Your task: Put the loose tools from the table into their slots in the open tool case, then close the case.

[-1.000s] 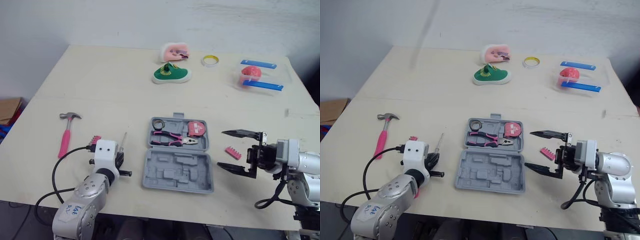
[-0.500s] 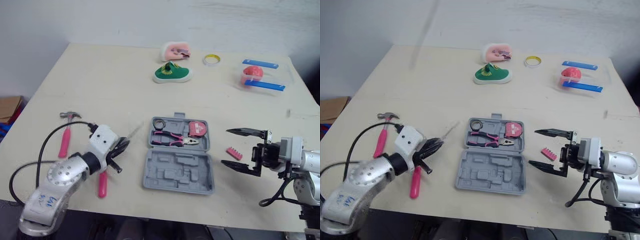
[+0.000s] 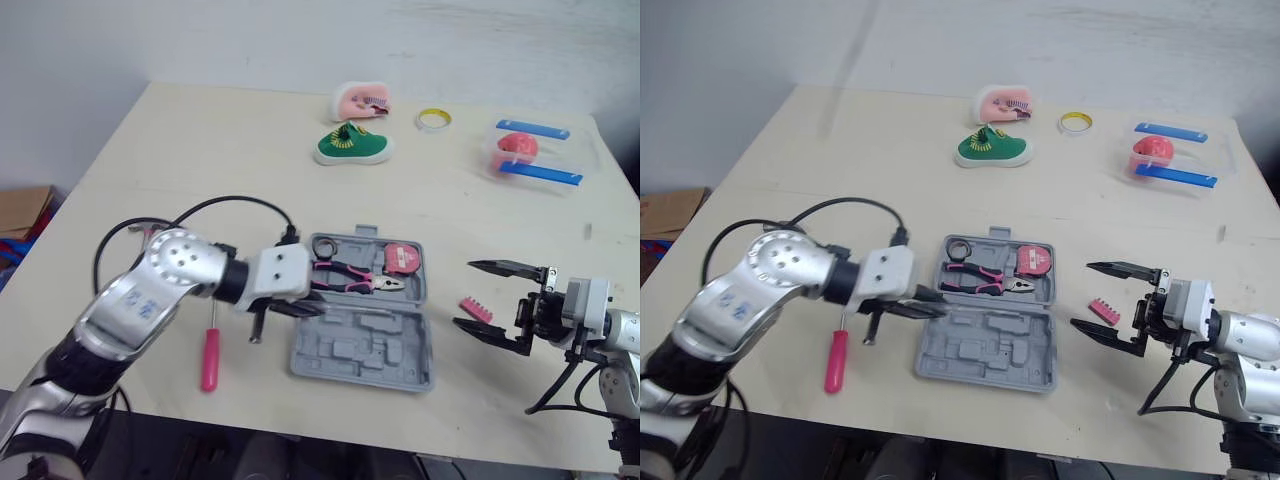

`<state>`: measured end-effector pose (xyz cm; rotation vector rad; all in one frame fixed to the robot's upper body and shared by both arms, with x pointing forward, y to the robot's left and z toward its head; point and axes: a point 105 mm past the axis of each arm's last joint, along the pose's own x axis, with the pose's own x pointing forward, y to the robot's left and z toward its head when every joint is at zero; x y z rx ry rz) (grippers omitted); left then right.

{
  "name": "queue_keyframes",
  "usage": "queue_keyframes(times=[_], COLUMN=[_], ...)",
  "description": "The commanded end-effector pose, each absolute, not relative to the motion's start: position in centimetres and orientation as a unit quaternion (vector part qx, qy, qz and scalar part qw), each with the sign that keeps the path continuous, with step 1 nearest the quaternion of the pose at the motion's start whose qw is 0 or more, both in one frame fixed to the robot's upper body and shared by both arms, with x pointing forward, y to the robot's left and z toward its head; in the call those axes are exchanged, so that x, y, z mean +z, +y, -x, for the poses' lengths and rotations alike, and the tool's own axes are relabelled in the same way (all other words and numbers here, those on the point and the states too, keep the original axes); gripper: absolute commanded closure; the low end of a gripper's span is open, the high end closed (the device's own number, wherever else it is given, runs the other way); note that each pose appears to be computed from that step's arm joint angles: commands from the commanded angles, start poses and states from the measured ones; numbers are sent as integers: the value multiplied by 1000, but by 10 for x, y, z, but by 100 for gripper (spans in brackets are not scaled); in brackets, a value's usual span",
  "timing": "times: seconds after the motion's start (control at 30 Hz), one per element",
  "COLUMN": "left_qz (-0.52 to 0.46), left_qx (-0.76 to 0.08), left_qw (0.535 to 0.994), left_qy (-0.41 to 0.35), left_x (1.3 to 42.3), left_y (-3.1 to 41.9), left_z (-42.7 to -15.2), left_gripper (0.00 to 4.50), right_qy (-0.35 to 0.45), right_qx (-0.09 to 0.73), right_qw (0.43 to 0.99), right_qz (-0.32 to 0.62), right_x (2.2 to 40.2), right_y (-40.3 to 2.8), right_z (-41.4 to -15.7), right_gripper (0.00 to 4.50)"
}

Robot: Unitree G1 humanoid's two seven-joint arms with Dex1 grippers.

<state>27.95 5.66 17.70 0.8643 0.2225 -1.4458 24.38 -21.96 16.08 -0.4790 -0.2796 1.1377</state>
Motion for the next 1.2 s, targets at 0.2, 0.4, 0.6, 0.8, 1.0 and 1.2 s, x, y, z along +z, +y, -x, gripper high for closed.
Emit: queue_keyframes(times=[0.2, 0.4, 0.6, 0.8, 1.0, 1.2], left_qz=[-421, -426, -429, -439, -437, -433], left_qx=[-645, -640, -630, -609, -619, -625], left_qw=[626, 627, 632, 643, 635, 633], left_qy=[122, 128, 141, 148, 149, 147], left_x=[161, 161, 153, 148, 144, 143], left_y=[34, 29, 34, 38, 34, 32], left_z=[-287, -292, -292, -297, -293, -290], left_gripper=[449, 449, 449, 449, 449, 449], right_qy=[-143, -142, -140, -141, -142, -142], right_qx=[516, 505, 503, 503, 504, 504], right_qw=[811, 818, 820, 820, 819, 819], right_qz=[236, 235, 237, 235, 236, 236], right_x=[166, 164, 163, 163, 164, 163], right_y=[-216, -215, -215, -214, -214, -214], right_z=[-235, -231, -229, -229, -230, -230], right_gripper=[0, 0, 0, 0, 0, 0])
